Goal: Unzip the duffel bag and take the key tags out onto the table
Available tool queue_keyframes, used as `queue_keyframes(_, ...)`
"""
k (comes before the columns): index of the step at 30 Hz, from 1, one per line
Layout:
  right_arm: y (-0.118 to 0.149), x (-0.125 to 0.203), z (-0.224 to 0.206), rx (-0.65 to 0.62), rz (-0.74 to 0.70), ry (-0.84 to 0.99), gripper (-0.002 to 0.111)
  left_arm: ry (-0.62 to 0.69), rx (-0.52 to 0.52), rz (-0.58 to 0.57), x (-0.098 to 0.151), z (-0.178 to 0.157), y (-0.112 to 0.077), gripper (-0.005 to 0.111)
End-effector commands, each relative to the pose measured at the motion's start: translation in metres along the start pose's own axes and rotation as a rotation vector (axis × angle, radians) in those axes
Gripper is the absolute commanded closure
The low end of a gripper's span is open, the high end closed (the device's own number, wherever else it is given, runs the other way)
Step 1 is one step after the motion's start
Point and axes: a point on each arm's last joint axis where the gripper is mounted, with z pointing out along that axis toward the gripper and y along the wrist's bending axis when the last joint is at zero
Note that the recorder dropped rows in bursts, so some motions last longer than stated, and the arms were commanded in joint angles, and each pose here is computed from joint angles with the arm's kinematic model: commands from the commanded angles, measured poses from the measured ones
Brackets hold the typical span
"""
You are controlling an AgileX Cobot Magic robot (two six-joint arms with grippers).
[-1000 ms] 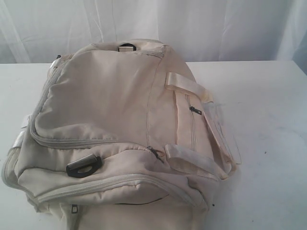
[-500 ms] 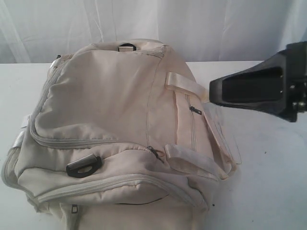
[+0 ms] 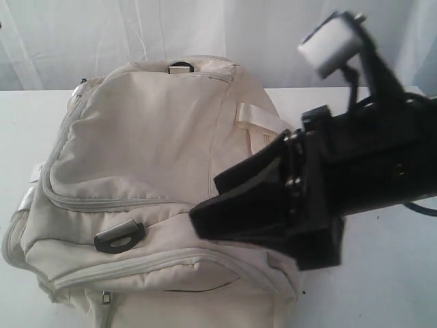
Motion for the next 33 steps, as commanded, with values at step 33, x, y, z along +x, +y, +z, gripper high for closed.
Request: queue_keyframes(33,-0.022,0.012,0.112,0.224,-0.464,0.126,0.053,0.317,0.358,0.419,0.075,0.145,-0.066,0.058)
